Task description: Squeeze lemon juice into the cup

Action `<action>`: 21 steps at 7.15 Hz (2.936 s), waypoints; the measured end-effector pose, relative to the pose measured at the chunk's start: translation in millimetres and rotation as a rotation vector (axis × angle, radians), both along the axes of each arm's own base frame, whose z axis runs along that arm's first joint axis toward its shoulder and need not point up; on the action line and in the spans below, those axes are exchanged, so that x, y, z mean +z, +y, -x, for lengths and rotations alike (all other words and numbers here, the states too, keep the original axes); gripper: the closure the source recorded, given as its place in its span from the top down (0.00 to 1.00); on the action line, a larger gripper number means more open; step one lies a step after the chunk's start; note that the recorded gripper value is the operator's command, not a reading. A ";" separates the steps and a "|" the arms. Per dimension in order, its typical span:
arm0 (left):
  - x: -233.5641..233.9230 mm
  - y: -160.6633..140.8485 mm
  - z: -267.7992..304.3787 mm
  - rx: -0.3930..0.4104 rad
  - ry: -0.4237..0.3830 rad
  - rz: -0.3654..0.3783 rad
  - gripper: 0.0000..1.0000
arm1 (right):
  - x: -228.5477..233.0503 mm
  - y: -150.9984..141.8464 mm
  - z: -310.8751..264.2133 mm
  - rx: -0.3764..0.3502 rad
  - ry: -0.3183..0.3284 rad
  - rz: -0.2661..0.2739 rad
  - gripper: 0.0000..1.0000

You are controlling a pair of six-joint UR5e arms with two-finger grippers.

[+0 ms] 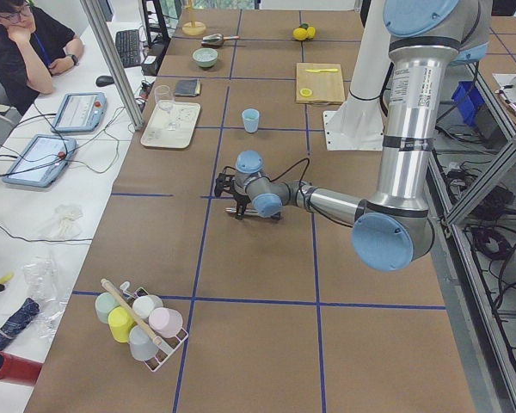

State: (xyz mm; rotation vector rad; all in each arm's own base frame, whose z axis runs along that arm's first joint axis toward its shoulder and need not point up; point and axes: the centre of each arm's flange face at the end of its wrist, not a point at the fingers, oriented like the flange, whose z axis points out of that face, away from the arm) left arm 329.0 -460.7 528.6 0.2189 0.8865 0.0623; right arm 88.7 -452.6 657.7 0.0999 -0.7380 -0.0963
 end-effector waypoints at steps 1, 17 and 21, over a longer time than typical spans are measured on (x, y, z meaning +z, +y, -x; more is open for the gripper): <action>-1.1 -0.2 1.7 0.000 0.001 -0.004 1.00 | -0.1 0.0 0.0 0.000 0.000 0.000 1.00; 69.1 -5.3 379.8 -0.019 -0.078 0.084 1.00 | 2.4 0.4 2.1 -0.006 0.001 0.003 1.00; 50.5 -7.2 379.2 -0.017 -0.071 0.044 1.00 | 1.9 0.0 2.4 -0.004 0.000 0.003 1.00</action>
